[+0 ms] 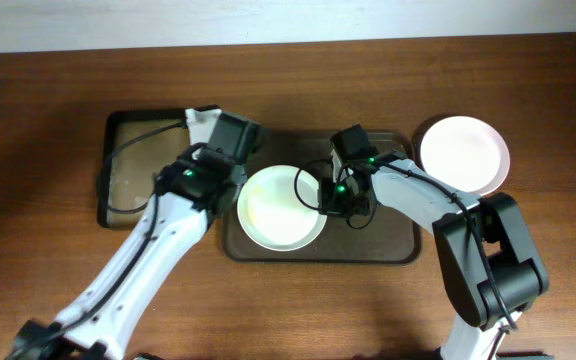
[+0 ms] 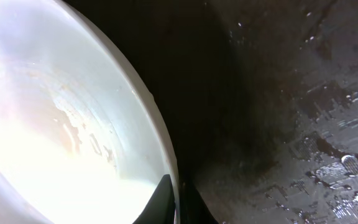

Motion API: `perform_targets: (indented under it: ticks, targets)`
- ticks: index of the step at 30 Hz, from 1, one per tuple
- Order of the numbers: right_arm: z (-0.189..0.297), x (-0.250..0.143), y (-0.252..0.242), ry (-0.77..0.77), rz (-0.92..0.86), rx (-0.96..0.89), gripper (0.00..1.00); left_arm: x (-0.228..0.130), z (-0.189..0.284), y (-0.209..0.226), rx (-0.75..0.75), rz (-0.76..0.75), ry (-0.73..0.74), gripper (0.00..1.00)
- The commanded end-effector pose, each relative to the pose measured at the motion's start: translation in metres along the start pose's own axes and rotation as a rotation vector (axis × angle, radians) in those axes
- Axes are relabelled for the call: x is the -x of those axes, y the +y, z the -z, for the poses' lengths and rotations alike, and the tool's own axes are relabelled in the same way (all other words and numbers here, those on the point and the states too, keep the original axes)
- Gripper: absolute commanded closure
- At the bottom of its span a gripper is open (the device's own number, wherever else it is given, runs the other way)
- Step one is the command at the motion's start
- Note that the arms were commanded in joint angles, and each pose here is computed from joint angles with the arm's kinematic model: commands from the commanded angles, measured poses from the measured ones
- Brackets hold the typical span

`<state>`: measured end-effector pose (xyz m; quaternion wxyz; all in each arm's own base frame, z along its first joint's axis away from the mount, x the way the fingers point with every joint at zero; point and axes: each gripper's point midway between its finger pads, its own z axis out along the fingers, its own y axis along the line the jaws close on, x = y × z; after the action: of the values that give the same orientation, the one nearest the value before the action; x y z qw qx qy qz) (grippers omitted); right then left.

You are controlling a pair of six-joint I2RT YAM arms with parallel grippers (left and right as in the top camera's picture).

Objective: Clean dirty plates on tray and stack at the side
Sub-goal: 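Drop the sponge into the water tray with the left gripper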

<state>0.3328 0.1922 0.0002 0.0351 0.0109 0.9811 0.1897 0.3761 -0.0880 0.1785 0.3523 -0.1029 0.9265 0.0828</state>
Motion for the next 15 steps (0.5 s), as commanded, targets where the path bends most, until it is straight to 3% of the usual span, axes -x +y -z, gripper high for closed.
perform_targets:
  ticks: [1,5,15]
  targets:
    - [-0.016,-0.023,-0.046,0.064,-0.022,-0.176,0.96,0.006,-0.001,0.018,-0.047,0.070,0.040,1.00]
    - [-0.006,-0.021,-0.041,0.045,-0.017,-0.167,0.96,0.003,-0.019,0.041,-0.082,0.162,0.122,1.00]
    - [-0.005,-0.023,-0.028,0.036,0.020,-0.159,0.96,-0.030,-0.114,0.123,0.106,0.329,0.304,1.00]
